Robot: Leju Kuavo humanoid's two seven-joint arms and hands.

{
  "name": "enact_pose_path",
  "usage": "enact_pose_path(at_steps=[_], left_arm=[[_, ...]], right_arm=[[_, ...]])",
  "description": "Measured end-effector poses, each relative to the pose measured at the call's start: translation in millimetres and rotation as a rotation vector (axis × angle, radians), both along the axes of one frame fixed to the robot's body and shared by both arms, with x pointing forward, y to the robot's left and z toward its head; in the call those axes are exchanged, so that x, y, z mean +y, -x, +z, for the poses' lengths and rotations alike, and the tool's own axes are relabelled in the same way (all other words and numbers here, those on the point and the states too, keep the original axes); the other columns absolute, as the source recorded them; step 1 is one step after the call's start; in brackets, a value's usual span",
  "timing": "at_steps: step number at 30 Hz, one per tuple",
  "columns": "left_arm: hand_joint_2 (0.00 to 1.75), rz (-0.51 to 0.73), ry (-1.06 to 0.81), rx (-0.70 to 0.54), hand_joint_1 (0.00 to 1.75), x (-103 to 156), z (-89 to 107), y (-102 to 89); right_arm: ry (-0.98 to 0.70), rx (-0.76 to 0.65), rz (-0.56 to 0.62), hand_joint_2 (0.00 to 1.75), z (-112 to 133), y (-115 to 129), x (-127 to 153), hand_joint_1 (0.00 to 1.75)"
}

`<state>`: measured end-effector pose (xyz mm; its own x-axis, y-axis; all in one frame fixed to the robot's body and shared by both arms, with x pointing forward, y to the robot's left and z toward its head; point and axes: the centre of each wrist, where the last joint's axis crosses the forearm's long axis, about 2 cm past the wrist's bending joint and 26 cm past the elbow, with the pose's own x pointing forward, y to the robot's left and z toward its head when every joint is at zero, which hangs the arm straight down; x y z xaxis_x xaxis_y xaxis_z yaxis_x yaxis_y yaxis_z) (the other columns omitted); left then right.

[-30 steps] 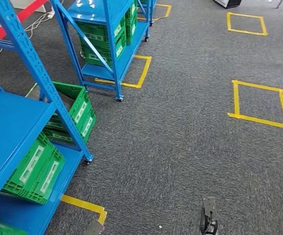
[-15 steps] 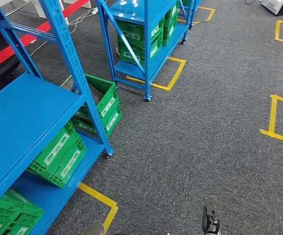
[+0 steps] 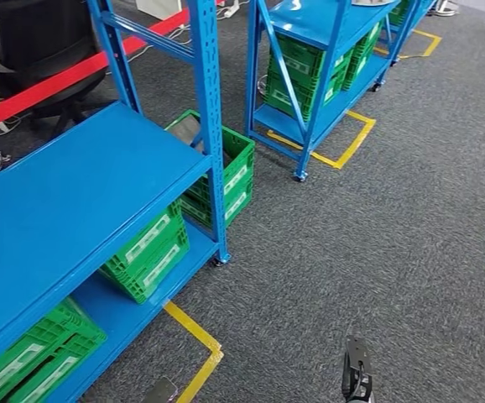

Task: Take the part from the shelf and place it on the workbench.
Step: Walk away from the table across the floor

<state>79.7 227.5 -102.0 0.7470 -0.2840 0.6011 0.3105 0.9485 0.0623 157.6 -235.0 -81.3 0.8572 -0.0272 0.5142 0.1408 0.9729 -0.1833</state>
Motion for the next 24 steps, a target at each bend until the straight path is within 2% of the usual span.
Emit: enact_pose_path(at_steps=[24], left_arm=[[1.75, 0.002, -0.003, -0.002, 0.00, 2.5, -0.2, -0.4]], right_arm=[[0.002, -0.006, 0.009, 0.00, 0.2, -0.6, 0.2, 0.00]])
